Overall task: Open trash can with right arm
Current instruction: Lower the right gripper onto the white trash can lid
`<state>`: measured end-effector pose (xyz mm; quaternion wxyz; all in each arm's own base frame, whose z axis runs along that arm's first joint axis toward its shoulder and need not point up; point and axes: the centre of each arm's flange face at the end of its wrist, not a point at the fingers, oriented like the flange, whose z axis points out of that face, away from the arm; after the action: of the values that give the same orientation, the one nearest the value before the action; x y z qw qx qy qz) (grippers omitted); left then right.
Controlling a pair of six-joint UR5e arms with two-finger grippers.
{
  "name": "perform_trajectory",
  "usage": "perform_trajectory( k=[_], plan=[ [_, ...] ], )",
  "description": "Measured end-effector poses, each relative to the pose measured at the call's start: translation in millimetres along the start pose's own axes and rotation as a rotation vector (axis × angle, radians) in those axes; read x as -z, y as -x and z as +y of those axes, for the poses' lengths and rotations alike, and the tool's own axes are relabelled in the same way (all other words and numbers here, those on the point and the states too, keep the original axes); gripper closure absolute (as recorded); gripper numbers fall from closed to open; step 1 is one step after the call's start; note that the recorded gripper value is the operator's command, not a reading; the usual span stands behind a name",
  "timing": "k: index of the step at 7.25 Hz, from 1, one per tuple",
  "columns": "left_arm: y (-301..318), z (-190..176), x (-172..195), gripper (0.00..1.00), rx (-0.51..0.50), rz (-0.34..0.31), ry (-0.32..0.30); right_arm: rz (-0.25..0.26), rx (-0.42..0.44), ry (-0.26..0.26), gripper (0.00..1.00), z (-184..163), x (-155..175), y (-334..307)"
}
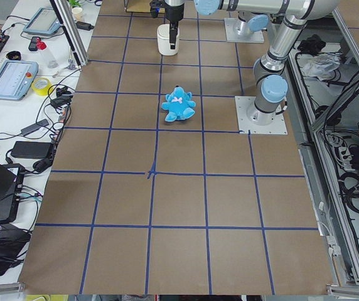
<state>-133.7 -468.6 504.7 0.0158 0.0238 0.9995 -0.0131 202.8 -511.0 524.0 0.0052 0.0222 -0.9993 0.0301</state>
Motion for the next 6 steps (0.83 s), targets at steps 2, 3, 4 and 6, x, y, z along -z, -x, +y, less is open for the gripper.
perform_trajectory(
  k=[2, 3, 4, 6],
  plan=[
    [0, 0, 0, 0.00, 0.000, 0.000, 0.000, -0.006, -0.014, 0.009, 1.00, -1, -4, 1],
    [0, 0, 0, 0.00, 0.000, 0.000, 0.000, -0.007, -0.014, 0.023, 1.00, -2, -11, 1],
    [0, 0, 0, 0.00, 0.000, 0.000, 0.000, -0.008, -0.015, 0.040, 1.00, -3, -31, 2],
    [0, 0, 0, 0.00, 0.000, 0.000, 0.000, -0.011, -0.012, 0.025, 1.00, 1, -97, 5]
  ],
)
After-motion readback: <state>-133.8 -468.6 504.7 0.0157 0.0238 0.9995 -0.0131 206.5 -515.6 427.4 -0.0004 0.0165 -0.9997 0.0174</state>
